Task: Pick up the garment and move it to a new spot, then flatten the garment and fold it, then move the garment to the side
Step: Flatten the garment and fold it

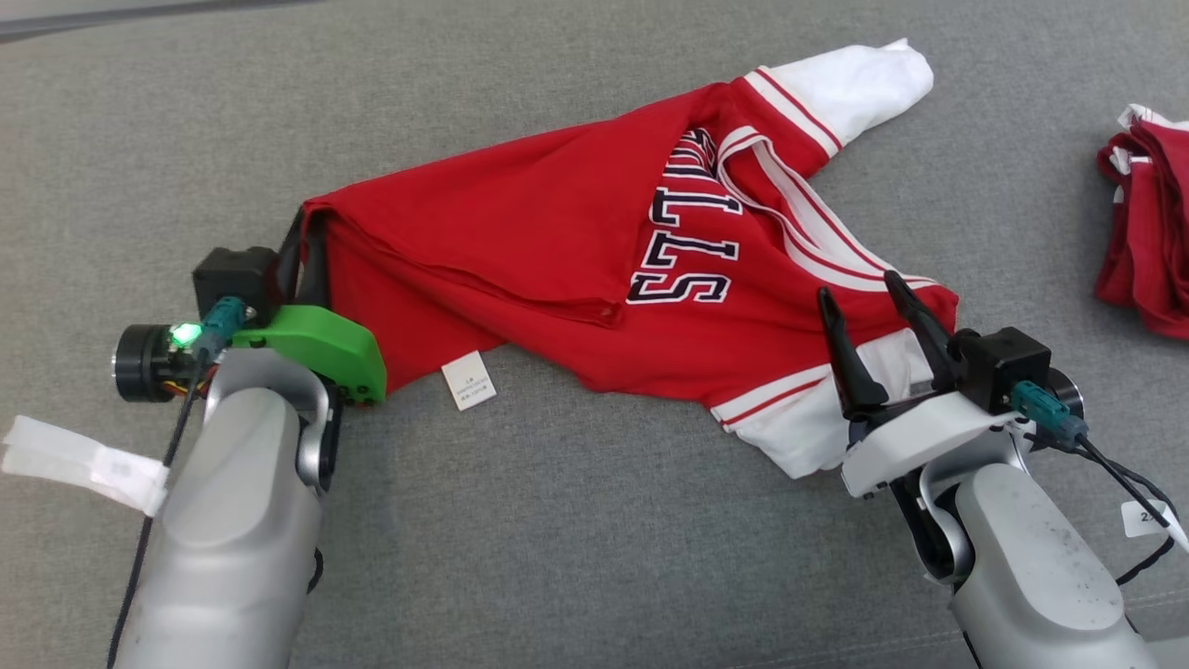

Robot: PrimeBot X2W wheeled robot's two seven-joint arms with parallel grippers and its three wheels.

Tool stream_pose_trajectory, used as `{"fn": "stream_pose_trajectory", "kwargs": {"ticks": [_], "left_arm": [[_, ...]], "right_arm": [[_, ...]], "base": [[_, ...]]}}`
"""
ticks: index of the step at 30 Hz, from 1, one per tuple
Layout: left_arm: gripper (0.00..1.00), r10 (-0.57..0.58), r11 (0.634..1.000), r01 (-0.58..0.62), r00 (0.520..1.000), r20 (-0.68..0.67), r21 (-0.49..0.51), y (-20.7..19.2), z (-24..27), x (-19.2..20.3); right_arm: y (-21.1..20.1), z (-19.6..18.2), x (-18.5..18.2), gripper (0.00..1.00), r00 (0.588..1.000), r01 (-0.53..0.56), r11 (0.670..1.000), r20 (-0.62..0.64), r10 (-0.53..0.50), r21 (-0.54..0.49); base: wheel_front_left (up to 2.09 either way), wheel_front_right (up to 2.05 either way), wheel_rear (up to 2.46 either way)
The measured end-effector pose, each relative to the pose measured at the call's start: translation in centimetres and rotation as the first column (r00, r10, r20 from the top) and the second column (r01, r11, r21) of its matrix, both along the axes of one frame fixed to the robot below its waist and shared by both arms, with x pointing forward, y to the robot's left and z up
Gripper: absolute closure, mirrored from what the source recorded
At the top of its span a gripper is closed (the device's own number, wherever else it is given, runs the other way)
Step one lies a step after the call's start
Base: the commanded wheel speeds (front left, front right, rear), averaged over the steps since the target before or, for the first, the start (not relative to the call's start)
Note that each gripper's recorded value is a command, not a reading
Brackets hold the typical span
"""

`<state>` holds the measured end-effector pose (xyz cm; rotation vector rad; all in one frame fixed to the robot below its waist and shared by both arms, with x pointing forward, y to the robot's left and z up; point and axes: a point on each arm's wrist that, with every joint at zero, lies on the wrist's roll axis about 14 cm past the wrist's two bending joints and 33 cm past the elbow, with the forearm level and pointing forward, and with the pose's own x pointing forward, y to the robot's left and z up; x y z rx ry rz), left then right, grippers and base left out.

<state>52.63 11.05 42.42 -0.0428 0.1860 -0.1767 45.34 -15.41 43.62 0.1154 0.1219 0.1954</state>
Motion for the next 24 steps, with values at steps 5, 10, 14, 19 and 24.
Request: {"fn": "stream_pose_trajectory", "kwargs": {"ticks": [5,10,14,19,24], "left_arm": [[0.22,0.035,0.999,-0.034,0.998,-0.057,0.01,0.6,-1.8,2.4],[0.0,0.066,0.998,-0.067,0.994,-0.091,-0.004,0.5,-3.2,3.3],[0.0,0.123,0.989,-0.126,0.991,-0.045,-0.075,1.7,-1.7,0.9],[0.0,0.164,0.983,-0.165,0.986,-0.018,-0.081,3.5,-0.8,-4.1],[0.0,0.195,0.978,-0.195,0.981,-0.004,-0.075,4.9,0.0,-8.3]], "right_arm": [[-0.7,-0.7,0.4,0.0,1.0,0.021,1.0,-0.016,-0.021,0.0],[-1.7,-1.0,0.5,0.0,0.998,0.055,0.998,-0.019,-0.055,0.0],[-2.1,1.5,0.4,0.0,0.995,0.081,0.997,0.052,-0.081,0.004],[-1.4,2.1,-1.4,0.0,0.995,0.08,0.997,0.055,-0.08,0.008],[-0.8,2.5,-3.5,0.0,0.996,0.073,0.997,0.058,-0.074,0.007]], "base": [[0.0,0.0,0.0],[0.0,0.0,0.0],[0.0,0.0,0.0],[0.0,0.0,0.0],[0.0,0.0,0.0]]}}
